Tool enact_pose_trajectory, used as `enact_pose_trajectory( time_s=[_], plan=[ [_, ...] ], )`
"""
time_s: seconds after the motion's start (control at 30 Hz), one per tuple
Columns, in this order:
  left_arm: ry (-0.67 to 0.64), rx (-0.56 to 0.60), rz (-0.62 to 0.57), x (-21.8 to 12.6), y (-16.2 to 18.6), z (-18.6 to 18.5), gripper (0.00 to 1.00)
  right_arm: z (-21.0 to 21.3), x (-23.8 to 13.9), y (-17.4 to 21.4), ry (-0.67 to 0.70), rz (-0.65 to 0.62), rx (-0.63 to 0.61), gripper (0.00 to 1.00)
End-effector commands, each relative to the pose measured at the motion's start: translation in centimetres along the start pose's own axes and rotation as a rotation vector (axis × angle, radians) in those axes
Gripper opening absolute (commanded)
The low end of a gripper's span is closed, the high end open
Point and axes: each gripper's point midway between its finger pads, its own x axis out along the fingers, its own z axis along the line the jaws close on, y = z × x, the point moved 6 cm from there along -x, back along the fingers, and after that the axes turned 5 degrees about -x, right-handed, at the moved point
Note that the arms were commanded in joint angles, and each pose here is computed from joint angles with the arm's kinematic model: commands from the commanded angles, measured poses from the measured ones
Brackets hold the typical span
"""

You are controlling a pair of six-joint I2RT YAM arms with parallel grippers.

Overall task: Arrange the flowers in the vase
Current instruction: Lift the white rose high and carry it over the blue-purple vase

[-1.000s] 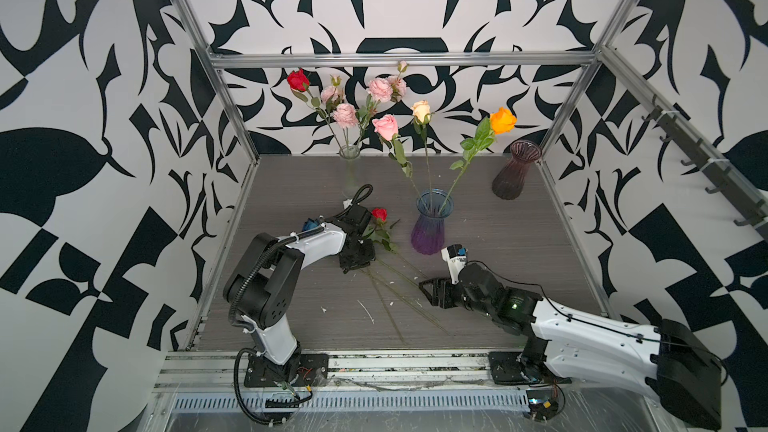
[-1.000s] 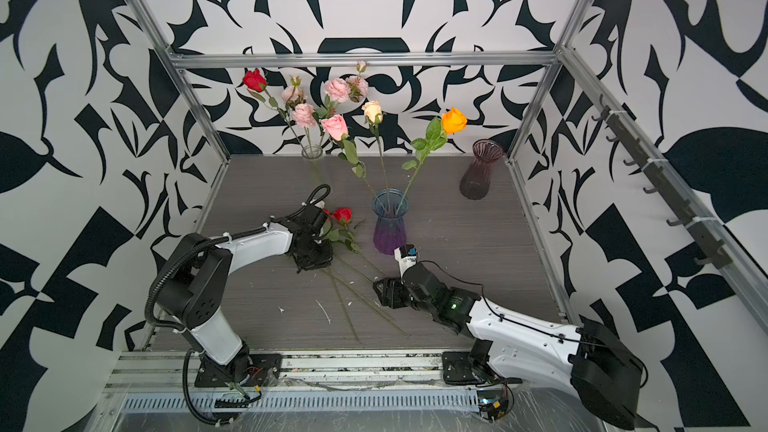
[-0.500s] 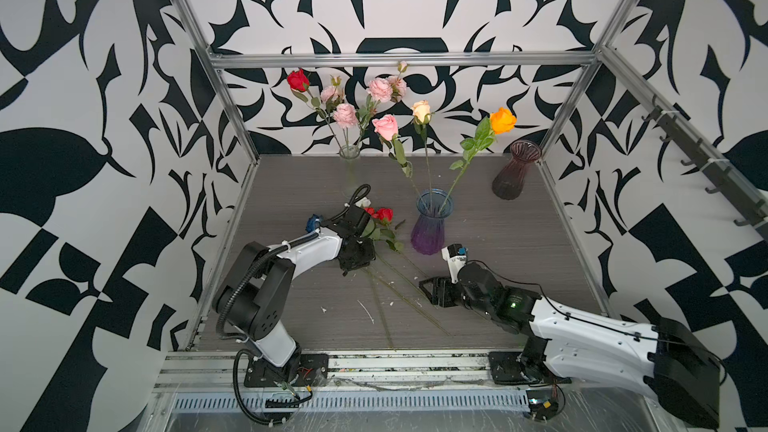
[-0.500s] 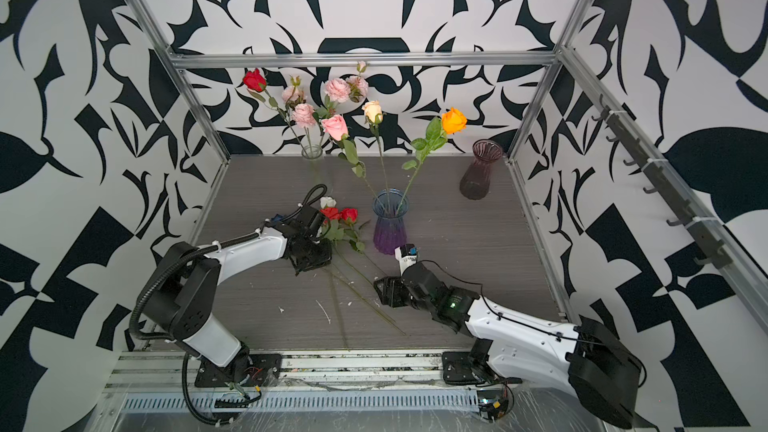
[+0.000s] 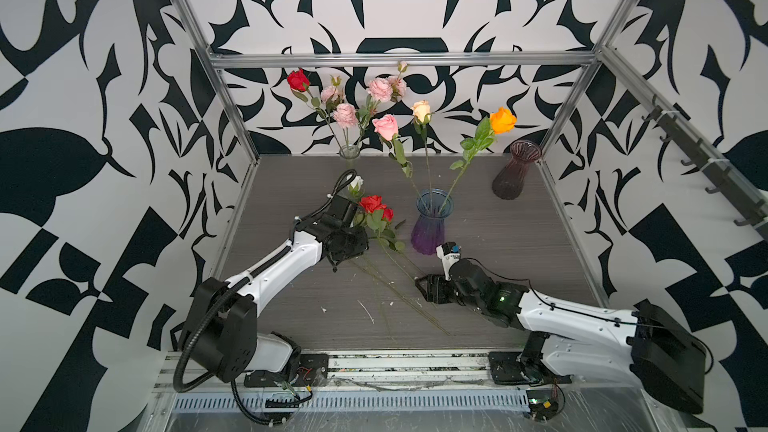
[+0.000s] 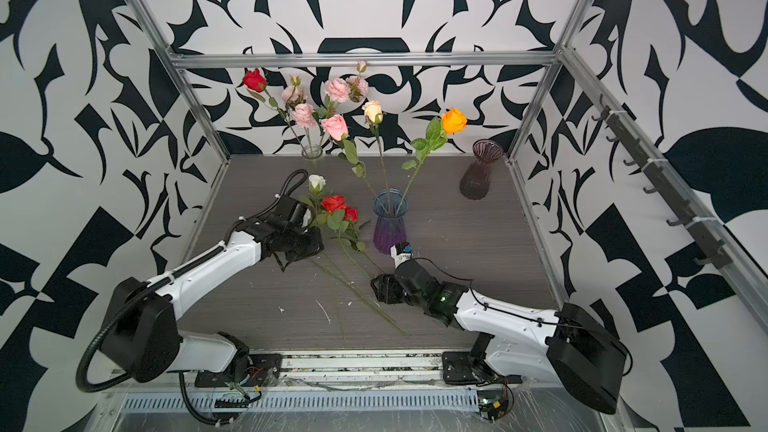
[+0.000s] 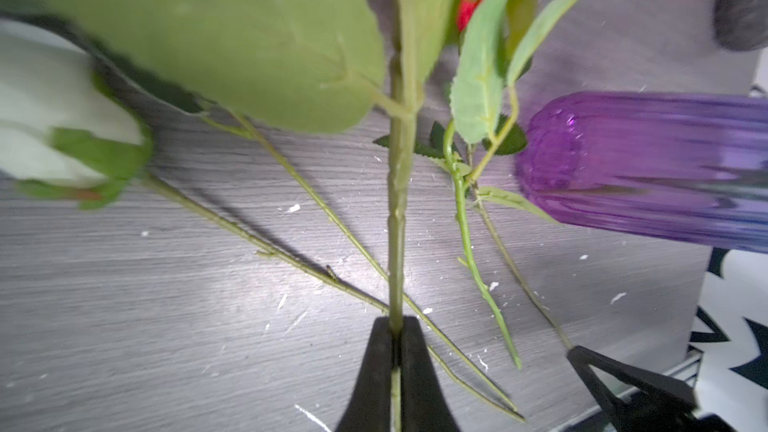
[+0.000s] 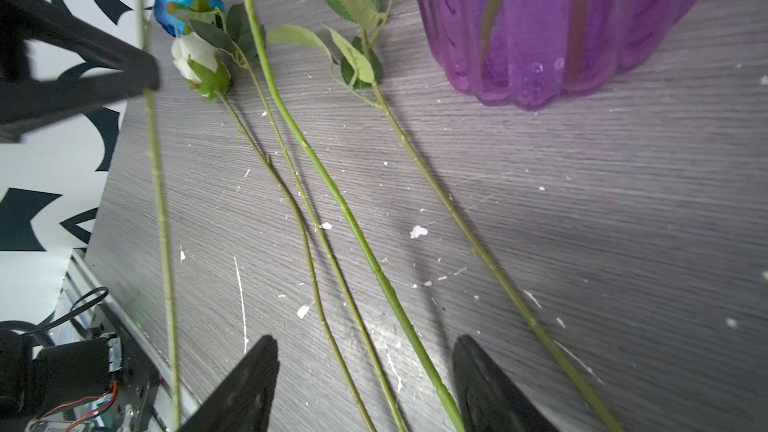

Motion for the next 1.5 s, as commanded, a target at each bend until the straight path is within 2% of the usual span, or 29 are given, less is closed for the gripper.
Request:
enact_pose_trajectory(
  time_s=[0.0, 0.1, 0.27, 0.4, 0.47, 0.6, 0.67, 0.77, 0.83, 0.87, 0.9, 1.0, 1.03, 1.07, 1.17, 1.3, 1.47],
  plan=[
    [0.043, -0.003, -0.044, -2.6, -0.7, -0.1, 0.00, 0.4, -0.2, -1.2, -0.023, -0.080, 0.007, 0.70],
    [0.117, 0.015, -0.125, -4.8, -1.1, -0.6, 0.00, 0.4, -0.8, -1.4, -0.041, -0.112, 0.009, 0.70],
    [0.226, 0.100, -0.191, -7.9, -1.6, -2.6, 0.00, -0.7, -1.5, -0.9, -0.014, -0.153, 0.018, 0.70],
    [0.374, 0.173, -0.387, -13.2, -2.1, -4.7, 0.00, -1.6, -2.6, -0.7, -0.003, -0.199, 0.030, 0.70],
    [0.447, 0.222, -0.515, -16.3, -2.3, -5.6, 0.00, -1.5, -4.1, -1.3, 0.012, -0.230, -0.023, 0.70],
    [0.535, 0.324, -0.761, -22.5, -2.6, -7.5, 0.00, -3.0, -8.0, -2.5, 0.197, -0.284, -0.168, 0.70],
    [0.589, 0.384, -0.844, -25.0, -3.0, -9.0, 0.00, -3.9, -9.2, -2.5, 0.266, -0.298, -0.236, 0.70],
    [0.668, 0.466, -0.927, -27.6, -4.1, -12.1, 0.00, -4.8, -9.6, -1.4, 0.272, -0.300, -0.341, 0.70],
    [0.728, 0.529, -0.957, -29.0, -4.9, -14.7, 0.00, -4.9, -9.1, -0.8, 0.214, -0.339, -0.348, 0.70],
    [0.766, 0.573, -0.971, -29.6, -5.2, -16.3, 0.00, -4.8, -8.6, -0.3, 0.163, -0.353, -0.368, 0.72],
    [0.802, 0.624, -0.991, -30.0, -5.4, -17.9, 0.00, -4.7, -8.3, 0.0, 0.125, -0.367, -0.386, 0.82],
    [0.864, 0.777, -1.043, -30.2, -5.6, -22.1, 0.00, -4.8, -8.1, 0.7, 0.072, -0.398, -0.387, 0.87],
    [0.865, 0.827, -1.049, -29.4, -5.7, -23.3, 0.00, -4.8, -8.0, 0.9, 0.056, -0.402, -0.382, 0.91],
    [0.845, 0.876, -1.044, -27.7, -5.9, -24.6, 0.00, -4.8, -7.8, 1.1, 0.036, -0.404, -0.376, 0.99],
    [0.817, 0.999, -1.015, -24.5, -5.7, -26.9, 0.00, -4.9, -7.7, 1.4, 0.025, -0.390, -0.358, 0.99],
    [0.777, 0.999, -0.941, -20.6, -5.9, -27.5, 0.00, -4.9, -7.6, 1.5, 0.036, -0.362, -0.348, 0.99],
    [0.742, 0.990, -0.897, -18.1, -5.3, -27.5, 0.00, -4.5, -7.4, 1.6, 0.010, -0.331, -0.358, 0.99]
  ],
)
